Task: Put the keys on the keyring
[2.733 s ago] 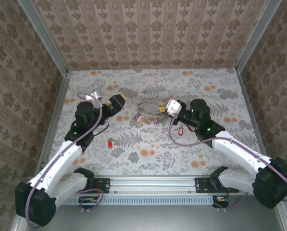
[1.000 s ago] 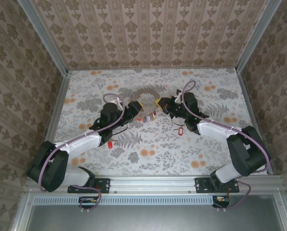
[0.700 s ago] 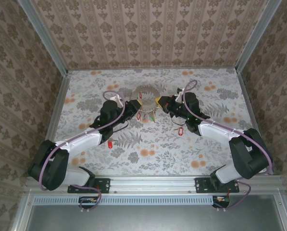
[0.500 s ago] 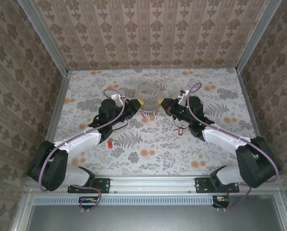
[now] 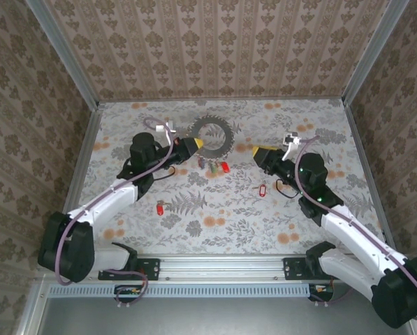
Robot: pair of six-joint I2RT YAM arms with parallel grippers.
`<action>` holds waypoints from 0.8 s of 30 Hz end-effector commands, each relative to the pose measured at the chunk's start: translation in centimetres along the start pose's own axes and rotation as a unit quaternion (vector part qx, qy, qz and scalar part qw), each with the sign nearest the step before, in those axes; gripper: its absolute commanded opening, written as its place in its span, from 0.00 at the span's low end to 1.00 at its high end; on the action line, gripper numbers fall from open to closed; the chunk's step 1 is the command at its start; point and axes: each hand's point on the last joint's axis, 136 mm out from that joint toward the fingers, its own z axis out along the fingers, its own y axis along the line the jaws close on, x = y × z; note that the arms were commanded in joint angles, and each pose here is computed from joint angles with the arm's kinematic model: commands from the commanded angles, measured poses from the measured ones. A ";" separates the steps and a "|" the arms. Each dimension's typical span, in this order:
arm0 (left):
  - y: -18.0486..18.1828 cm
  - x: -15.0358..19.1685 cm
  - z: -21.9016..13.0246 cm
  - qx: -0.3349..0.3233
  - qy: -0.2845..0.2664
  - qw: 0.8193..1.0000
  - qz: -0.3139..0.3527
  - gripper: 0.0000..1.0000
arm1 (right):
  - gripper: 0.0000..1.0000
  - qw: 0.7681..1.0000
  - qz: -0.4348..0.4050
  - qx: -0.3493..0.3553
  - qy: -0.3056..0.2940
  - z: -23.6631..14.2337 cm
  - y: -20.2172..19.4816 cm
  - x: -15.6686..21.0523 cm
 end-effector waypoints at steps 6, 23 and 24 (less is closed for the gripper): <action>-7.8 -0.7 -1.8 0.092 0.057 0.988 0.114 0.00 | 0.26 0.919 -0.372 -0.133 0.007 -2.1 4.8 2.7; -9.5 -0.6 -2.5 0.099 0.074 0.983 0.134 0.00 | 0.20 0.841 -0.496 -0.214 -0.024 -3.0 9.4 5.3; -9.6 -0.5 -2.5 0.100 0.074 0.983 0.135 0.00 | 0.21 0.839 -0.501 -0.212 -0.024 -2.8 9.5 5.4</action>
